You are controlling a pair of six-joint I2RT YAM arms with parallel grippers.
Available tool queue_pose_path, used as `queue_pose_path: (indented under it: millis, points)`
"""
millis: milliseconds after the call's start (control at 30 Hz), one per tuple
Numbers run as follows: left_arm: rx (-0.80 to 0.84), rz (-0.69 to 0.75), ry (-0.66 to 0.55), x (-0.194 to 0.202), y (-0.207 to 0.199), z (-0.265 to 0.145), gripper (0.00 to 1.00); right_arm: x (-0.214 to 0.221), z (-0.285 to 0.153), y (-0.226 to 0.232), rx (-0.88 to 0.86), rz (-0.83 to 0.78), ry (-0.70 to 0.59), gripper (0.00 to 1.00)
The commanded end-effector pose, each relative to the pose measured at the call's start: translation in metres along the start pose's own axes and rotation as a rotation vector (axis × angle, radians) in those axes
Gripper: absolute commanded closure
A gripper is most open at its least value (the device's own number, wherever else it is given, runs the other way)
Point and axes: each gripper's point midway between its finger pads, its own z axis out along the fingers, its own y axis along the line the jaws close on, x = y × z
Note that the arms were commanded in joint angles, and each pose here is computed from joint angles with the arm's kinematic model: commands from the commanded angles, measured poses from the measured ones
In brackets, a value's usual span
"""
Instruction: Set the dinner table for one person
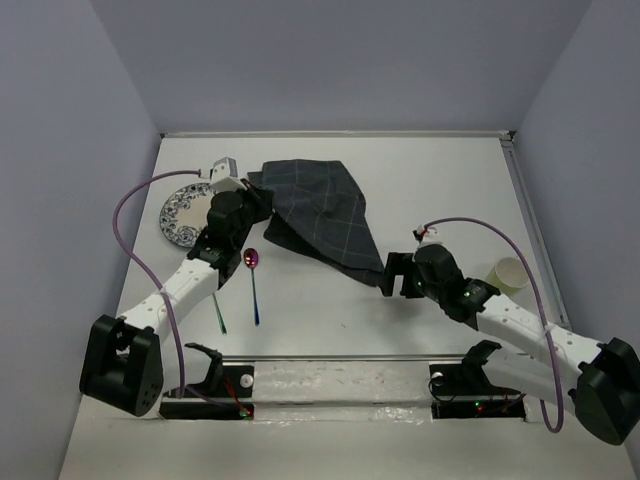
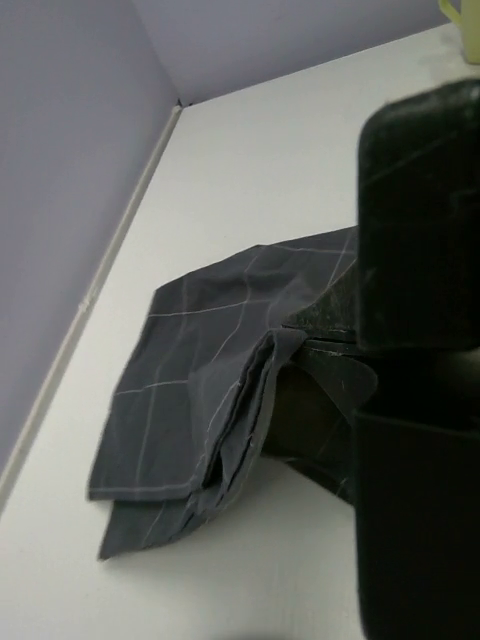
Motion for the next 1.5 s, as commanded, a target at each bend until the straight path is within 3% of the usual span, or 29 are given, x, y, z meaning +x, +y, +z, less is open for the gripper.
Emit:
queue_pose_path:
  millis: [0,267,500,600,1033,1200,1467]
  points:
    - [0.059,-0.076,-0.03,-0.001,-0.008,-0.002,1.0,-0.016,0.001,0.006,0.014,0.001,-0.028,0.03]
    - [0.136,-0.089,-0.028,-0.009,-0.028,-0.002,1.0,-0.016,0.039,0.031,-0.054,-0.001,0.027,0.07]
    - [0.193,-0.09,-0.091,-0.041,-0.051,-0.009,1.0,-0.01,0.066,0.02,0.044,0.072,0.038,0.51]
    - [0.196,-0.085,-0.098,-0.045,-0.053,-0.01,1.0,-0.01,0.069,0.019,0.039,0.137,-0.001,0.6]
    - [0.188,-0.082,-0.085,-0.039,-0.05,-0.006,1.0,0.015,0.092,0.016,0.037,0.248,0.035,0.62]
    - [0.188,-0.084,-0.087,-0.04,-0.05,-0.006,1.0,0.009,0.089,0.009,0.066,0.253,-0.005,0.89]
    - [0.229,-0.073,-0.163,-0.084,-0.077,-0.012,1.0,-0.052,0.031,-0.012,0.197,0.094,-0.179,1.0]
